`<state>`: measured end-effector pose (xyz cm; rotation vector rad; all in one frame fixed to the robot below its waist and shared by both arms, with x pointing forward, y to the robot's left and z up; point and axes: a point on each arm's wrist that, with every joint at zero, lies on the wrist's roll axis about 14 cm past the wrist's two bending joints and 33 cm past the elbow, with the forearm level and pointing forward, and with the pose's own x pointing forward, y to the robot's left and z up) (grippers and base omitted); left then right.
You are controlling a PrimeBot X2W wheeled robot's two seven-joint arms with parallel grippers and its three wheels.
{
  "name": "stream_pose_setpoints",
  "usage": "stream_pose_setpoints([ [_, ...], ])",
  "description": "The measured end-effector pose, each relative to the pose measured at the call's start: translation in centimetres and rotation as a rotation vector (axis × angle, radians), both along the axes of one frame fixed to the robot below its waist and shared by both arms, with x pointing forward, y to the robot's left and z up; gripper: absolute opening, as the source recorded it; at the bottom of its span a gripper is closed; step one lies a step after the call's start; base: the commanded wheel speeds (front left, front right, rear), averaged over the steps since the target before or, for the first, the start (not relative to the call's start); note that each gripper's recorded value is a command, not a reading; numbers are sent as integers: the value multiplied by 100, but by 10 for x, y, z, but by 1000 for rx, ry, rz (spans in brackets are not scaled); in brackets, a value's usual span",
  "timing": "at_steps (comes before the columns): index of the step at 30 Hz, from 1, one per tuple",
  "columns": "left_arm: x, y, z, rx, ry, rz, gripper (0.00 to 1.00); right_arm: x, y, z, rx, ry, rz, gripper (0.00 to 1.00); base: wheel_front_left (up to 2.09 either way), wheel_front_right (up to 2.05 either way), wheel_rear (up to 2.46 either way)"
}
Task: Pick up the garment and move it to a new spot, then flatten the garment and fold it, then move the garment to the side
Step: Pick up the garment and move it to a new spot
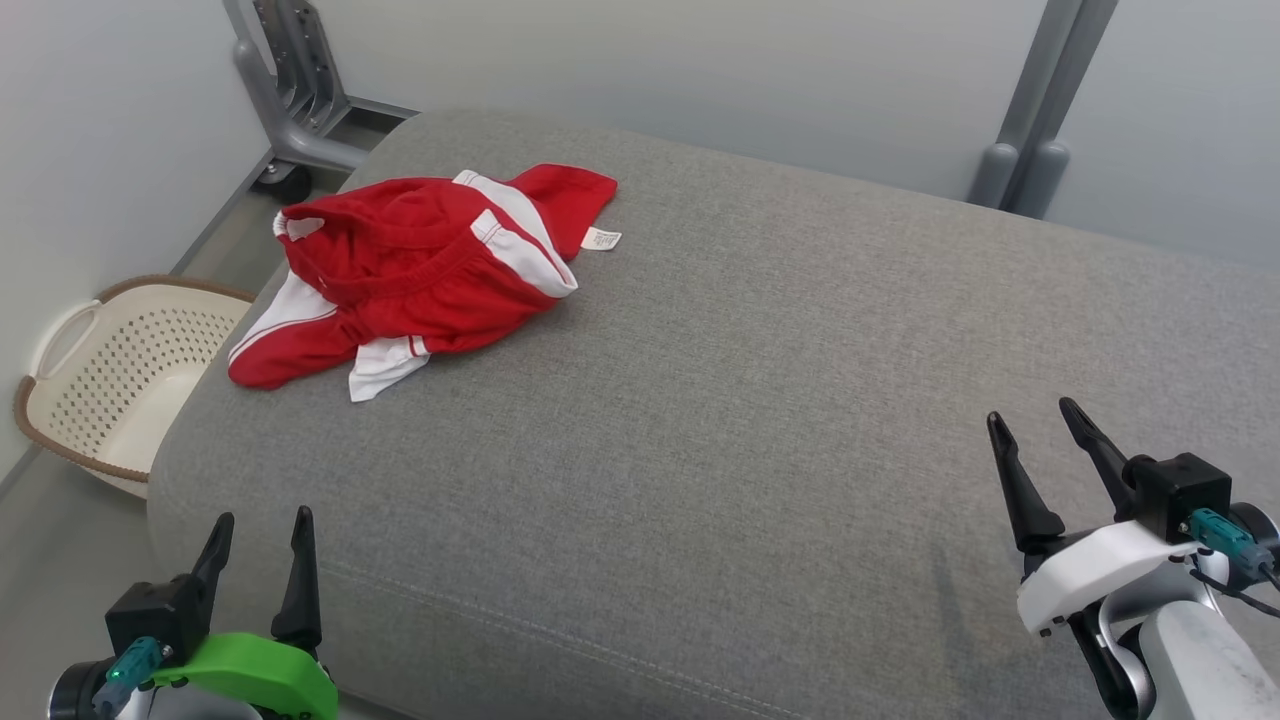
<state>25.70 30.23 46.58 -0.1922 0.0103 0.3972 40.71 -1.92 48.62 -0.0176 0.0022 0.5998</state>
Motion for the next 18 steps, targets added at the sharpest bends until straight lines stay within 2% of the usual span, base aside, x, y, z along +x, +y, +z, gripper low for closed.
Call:
stream_pose_setpoints([
  [13,-5,5,-1,-2,3,20,100,1,4,-2,-4,5,10,100,0,0,0],
  [18,-5,-3,-14,-39,32,2,100,2,2,-3,-10,4,4,100,0,0,0],
])
